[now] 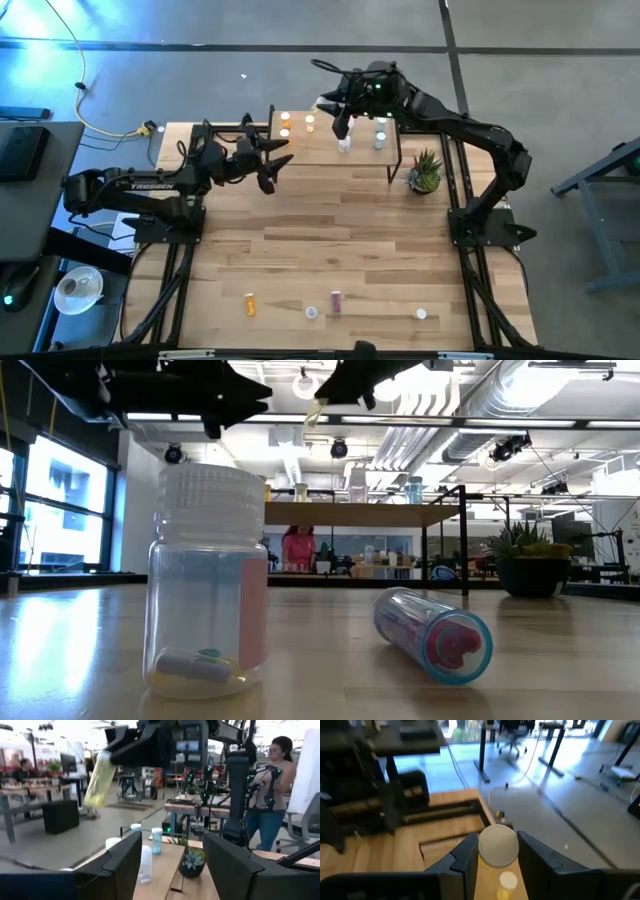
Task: Pick and place medicine bottles onto shelf by color
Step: Put the top yellow pill bottle on the shelf aligned with the other yellow pill bottle
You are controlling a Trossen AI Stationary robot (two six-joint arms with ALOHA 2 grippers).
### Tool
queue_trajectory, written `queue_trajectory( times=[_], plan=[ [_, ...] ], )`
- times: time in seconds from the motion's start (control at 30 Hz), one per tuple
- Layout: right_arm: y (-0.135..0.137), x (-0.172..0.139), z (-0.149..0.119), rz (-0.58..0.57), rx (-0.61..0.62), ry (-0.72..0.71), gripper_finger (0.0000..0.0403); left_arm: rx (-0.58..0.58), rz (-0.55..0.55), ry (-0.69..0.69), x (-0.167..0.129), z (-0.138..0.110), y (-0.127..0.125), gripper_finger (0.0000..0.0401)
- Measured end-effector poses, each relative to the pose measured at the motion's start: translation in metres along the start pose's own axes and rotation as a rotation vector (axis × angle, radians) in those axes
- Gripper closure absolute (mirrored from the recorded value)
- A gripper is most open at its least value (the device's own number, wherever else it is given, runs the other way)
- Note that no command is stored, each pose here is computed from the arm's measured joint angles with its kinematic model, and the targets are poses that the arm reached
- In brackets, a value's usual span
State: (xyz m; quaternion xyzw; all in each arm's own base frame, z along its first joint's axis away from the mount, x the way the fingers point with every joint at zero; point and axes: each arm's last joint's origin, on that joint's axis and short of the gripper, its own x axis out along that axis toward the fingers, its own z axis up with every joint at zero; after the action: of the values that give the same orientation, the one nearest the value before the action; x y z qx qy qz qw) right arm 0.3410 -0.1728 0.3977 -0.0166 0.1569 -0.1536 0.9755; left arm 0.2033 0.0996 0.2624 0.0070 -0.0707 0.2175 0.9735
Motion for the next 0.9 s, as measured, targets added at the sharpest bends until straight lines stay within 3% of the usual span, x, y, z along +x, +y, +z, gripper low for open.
queue_trajectory(
  times=[0.17,0.43,0.9],
  plan=[
    [0.001,0.031,-0.025,0.030,0.010,0.102,0.0297,-0.033,0.004,0.056,0.003,0.001,0.000,0.0199],
    [0.004,0.061,-0.034,0.074,0.025,0.277,0.0297,-0.088,0.011,0.076,0.003,-0.001,0.000,0.0199],
    [0.016,0.081,-0.051,0.108,-0.013,0.393,0.0297,-0.075,0.010,0.076,0.003,-0.001,0.000,0.0199]
  ],
)
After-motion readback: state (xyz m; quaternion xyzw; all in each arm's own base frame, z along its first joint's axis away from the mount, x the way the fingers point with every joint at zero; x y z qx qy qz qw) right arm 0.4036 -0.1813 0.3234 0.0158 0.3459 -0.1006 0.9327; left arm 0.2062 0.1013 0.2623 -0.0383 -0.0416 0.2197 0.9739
